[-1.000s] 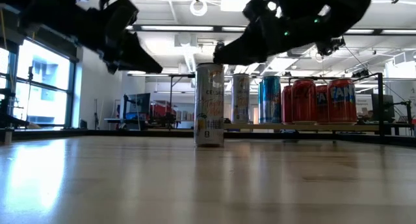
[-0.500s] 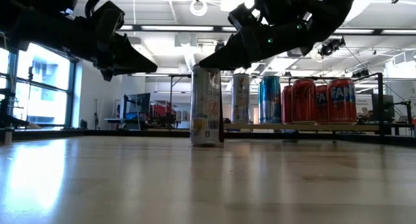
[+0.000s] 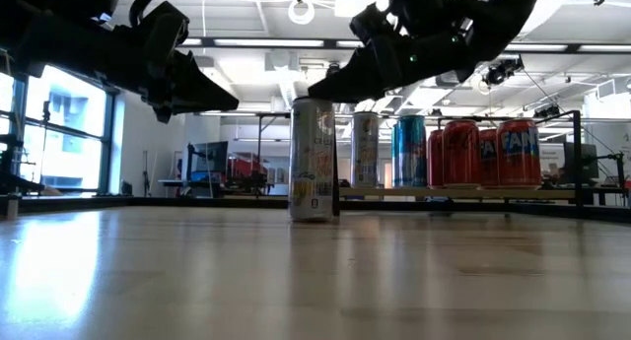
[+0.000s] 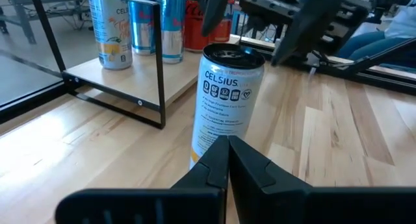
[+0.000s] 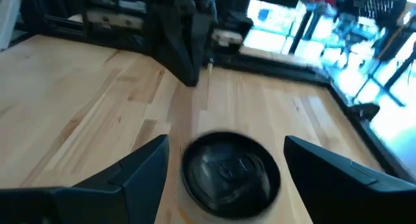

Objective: Place canned beverage on shelf
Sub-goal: Put the white soda can on the shelf and align it with the other white soda can

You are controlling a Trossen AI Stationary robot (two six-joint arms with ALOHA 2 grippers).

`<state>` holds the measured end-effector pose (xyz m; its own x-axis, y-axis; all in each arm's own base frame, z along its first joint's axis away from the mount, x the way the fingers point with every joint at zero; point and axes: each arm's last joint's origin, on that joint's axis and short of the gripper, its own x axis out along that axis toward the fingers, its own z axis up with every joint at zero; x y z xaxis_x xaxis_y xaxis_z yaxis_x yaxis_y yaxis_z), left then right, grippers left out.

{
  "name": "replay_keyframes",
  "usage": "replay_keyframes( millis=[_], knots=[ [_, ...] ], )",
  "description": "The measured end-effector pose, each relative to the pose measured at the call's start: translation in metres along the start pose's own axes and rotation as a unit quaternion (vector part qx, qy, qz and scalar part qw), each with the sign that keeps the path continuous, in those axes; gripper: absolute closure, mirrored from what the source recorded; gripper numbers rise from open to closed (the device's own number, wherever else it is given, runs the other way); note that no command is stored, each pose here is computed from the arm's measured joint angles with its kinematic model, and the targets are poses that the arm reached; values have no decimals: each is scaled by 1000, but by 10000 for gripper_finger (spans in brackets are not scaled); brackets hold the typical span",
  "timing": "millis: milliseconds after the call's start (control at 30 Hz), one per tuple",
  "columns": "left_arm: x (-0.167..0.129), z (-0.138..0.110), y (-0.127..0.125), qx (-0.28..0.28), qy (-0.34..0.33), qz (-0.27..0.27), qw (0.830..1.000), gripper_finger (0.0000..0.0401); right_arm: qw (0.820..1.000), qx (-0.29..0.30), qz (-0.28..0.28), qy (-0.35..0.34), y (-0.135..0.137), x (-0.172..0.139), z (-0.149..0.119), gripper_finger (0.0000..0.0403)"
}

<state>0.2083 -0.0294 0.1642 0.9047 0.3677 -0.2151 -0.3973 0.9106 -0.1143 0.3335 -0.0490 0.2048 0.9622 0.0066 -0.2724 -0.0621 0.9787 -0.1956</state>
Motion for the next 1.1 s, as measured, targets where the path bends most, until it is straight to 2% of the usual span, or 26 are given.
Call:
replay_keyframes(
  millis=[567, 1100],
  knots=[
    [0, 0, 0, 2, -1, 0, 1000, 398, 1000, 21, 16, 6, -4, -1, -3, 114],
    [0, 0, 0, 3, 0, -1, 1000, 398, 999, 37, 16, 7, -10, 12, -9, 114]
  ],
)
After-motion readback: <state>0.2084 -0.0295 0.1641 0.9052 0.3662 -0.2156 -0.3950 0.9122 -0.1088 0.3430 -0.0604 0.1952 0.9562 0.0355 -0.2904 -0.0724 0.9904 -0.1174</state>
